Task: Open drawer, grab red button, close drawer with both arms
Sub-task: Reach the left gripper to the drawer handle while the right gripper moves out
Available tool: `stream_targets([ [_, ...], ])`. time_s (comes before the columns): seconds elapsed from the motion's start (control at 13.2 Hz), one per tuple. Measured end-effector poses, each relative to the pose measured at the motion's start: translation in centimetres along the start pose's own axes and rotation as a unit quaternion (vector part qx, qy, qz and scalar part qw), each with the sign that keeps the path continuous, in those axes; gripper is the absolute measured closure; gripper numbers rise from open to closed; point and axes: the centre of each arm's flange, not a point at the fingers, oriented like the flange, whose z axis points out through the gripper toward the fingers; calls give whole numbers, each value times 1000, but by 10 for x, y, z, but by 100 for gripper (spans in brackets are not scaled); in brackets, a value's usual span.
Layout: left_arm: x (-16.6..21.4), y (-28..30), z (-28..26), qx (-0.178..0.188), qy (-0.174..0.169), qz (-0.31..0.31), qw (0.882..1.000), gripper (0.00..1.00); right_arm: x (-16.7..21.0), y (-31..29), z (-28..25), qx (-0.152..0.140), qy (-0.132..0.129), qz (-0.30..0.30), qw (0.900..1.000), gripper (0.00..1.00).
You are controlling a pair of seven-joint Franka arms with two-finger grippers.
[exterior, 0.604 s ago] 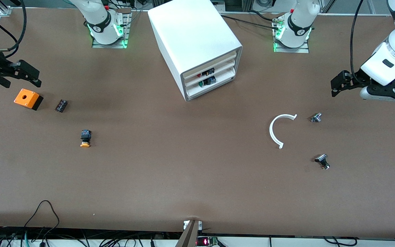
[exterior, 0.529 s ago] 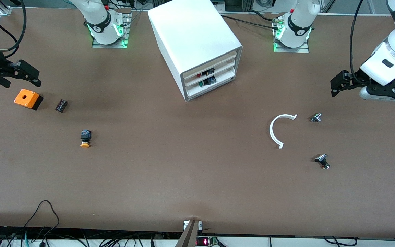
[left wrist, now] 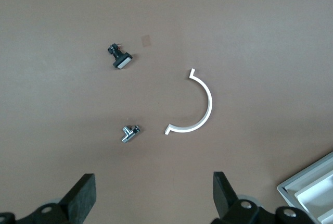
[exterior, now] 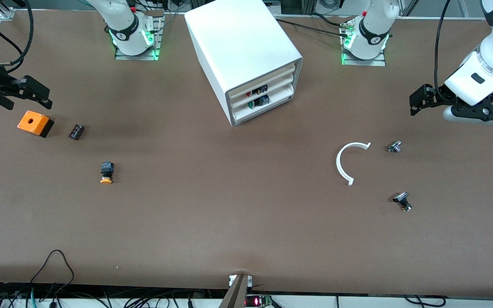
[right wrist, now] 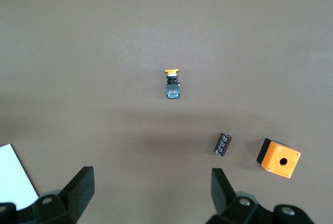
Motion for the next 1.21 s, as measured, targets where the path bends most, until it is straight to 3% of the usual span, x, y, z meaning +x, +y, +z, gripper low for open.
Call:
stream_targets([
  [0.3,-1,3,1,-13,-4,0,1000,1,4,1,12,-2,-15,-1,1000,0],
  [0.6,-3,45,23,-127,-66,13,990,1,10,-5,33,0,-37,-1,999,0],
  [0.83,12,97,65,-231,-122,28,965,1,18,-18,53,0,-54,12,998,0],
  [1.06,23,137,121,-291,-176,71,938,1,27,-29,78,4,-73,6,997,0],
  [1.21,24,162,156,-346,-206,115,908,1,33,-46,92,7,-76,9,997,0],
])
